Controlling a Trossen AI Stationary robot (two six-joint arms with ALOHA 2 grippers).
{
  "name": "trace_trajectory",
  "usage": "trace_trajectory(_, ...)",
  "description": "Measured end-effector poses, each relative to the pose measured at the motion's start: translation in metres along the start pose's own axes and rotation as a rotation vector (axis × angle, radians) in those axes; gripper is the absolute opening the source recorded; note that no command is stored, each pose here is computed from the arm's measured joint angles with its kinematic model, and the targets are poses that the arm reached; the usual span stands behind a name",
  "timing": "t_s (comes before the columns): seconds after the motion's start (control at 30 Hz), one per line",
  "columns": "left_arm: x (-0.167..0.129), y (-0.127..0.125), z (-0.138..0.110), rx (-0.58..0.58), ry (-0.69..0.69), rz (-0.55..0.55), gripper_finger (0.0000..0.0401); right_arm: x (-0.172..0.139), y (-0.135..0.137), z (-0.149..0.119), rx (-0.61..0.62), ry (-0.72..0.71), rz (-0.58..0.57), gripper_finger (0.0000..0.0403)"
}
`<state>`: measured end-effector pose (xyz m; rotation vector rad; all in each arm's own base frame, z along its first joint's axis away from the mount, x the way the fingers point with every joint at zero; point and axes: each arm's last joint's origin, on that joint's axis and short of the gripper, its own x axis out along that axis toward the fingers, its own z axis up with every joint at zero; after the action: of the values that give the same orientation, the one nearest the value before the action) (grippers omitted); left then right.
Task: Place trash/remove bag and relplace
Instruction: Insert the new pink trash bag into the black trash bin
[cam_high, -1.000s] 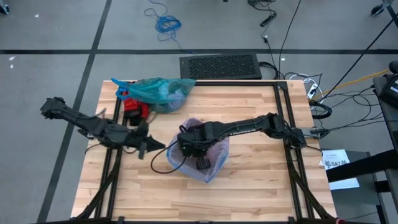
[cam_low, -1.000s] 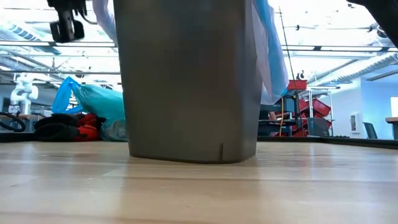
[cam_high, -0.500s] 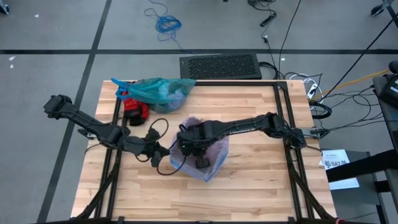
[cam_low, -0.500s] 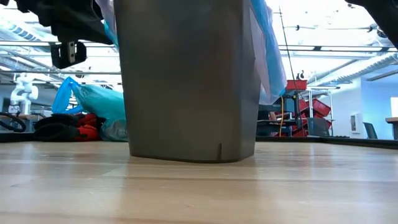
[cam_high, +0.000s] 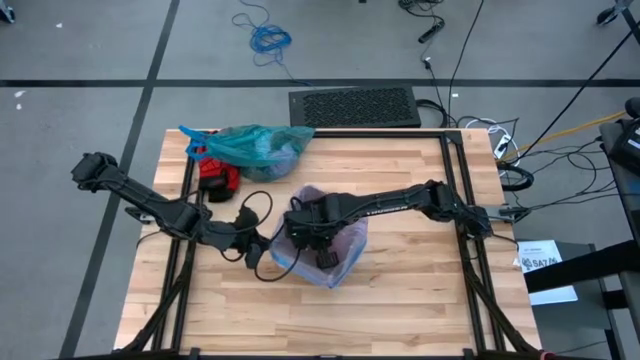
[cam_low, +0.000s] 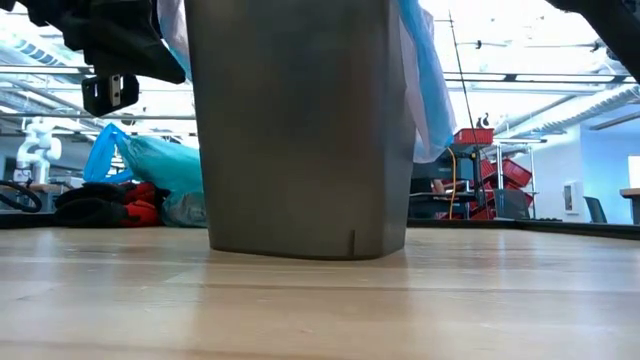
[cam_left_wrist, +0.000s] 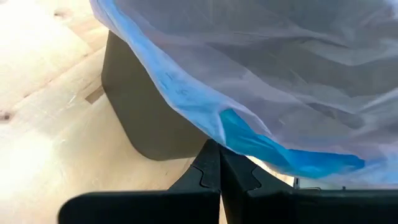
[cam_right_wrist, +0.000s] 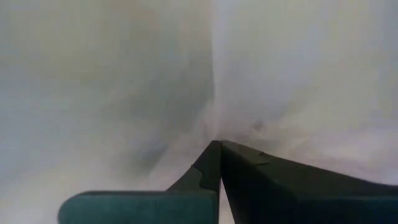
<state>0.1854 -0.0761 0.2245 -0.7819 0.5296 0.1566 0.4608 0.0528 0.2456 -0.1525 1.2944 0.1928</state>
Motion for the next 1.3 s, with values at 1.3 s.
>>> trace_trajectory(1.3,-0.051,-0.019,0.03,-0.023,-0.2,-0.126,0.0,-0.041,-0.005,-0.005,0.087,-0.08,0.045,0.0)
